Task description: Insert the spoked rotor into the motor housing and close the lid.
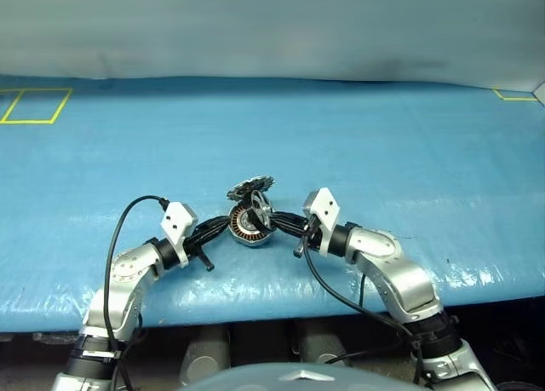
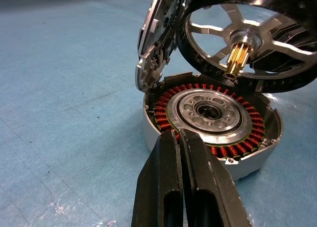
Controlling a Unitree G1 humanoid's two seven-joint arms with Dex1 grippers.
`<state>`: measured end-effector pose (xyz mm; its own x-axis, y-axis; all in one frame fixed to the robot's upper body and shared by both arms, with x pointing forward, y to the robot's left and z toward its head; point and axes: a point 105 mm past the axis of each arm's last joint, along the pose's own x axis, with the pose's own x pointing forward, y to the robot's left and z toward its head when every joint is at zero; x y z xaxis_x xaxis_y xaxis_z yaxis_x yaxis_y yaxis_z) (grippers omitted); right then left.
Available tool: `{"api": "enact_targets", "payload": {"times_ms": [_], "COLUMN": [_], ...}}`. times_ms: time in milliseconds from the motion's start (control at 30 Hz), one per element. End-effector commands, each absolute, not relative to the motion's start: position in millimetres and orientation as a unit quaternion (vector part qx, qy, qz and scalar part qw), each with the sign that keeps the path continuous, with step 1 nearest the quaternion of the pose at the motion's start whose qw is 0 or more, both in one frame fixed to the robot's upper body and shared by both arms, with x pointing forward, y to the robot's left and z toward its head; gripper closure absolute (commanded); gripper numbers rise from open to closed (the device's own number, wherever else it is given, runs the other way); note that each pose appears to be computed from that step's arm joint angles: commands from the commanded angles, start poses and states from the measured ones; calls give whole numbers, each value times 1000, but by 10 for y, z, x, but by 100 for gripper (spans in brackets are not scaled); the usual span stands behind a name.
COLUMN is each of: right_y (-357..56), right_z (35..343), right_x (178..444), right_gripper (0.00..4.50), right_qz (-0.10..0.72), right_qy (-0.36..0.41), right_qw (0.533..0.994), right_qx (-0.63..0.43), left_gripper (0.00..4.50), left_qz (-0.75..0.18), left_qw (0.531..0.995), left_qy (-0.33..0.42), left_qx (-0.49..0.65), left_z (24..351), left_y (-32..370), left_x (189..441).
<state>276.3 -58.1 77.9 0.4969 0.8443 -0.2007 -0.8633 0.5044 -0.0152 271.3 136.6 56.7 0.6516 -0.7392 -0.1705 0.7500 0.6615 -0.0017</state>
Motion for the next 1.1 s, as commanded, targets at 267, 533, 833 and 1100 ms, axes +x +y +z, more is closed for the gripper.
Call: {"api": "enact_targets", "payload": {"times_ms": [267,533,833,1100], "right_y": [-542,-557,-556,-544], "right_z": [891,880,880,990], "right_x": [2809,2819,2810,2749], "right_gripper": [448,448,206,206], "right_qz": [501,497,498,514], "right_qy": [52,52,50,29], "right_qw": [859,860,859,853], "right_qx": [-97,-107,-111,-85], "left_gripper": [442,442,442,442], "left_qz": [-422,-421,-419,-421], "left_qw": [904,904,905,904], "left_qy": [67,69,69,72], "left_qx": [31,32,32,29], "left_z": [636,619,618,609], "left_y": [1352,1354,1352,1350], "left_x": [2676,2669,2678,2670]}}
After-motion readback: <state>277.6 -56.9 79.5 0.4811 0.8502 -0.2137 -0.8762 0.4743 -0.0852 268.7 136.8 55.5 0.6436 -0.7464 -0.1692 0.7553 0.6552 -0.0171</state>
